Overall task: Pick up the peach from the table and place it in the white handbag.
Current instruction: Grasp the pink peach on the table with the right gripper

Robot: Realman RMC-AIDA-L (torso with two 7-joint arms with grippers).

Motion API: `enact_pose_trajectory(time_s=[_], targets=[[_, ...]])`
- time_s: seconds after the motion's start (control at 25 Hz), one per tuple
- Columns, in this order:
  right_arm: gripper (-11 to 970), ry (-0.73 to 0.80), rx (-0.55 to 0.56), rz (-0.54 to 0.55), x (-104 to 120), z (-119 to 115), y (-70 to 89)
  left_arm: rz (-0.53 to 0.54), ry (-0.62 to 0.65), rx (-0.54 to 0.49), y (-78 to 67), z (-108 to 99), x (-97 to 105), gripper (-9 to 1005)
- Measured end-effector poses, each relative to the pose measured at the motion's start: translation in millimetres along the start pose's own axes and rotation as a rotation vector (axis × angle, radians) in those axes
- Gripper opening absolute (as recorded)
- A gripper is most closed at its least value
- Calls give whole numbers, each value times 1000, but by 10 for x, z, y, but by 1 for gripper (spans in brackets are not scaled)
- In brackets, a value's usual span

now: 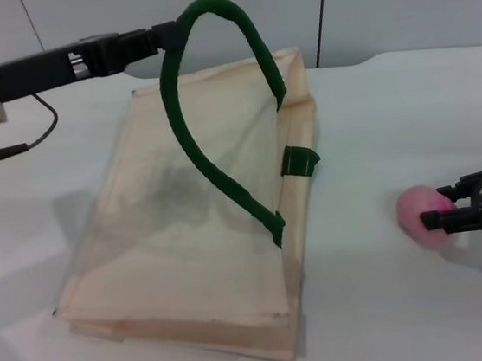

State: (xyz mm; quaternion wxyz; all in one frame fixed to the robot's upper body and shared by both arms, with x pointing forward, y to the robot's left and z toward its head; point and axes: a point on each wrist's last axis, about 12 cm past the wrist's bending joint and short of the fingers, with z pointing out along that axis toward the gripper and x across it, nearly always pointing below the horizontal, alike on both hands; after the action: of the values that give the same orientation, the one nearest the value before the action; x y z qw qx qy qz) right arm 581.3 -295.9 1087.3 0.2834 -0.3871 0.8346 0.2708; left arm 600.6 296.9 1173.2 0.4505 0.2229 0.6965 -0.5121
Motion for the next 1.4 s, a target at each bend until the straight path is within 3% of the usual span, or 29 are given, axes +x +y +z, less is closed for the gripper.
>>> enact_pose_trajectory(time_s=[0.88,1.4], targets=[[403,10,2,-21,-18,3,1,2,-13,9,-11,-40,-10,95],[383,-1,-7,-30,-50,-10,10,-1,-12,9,-11,-41,-8,94]])
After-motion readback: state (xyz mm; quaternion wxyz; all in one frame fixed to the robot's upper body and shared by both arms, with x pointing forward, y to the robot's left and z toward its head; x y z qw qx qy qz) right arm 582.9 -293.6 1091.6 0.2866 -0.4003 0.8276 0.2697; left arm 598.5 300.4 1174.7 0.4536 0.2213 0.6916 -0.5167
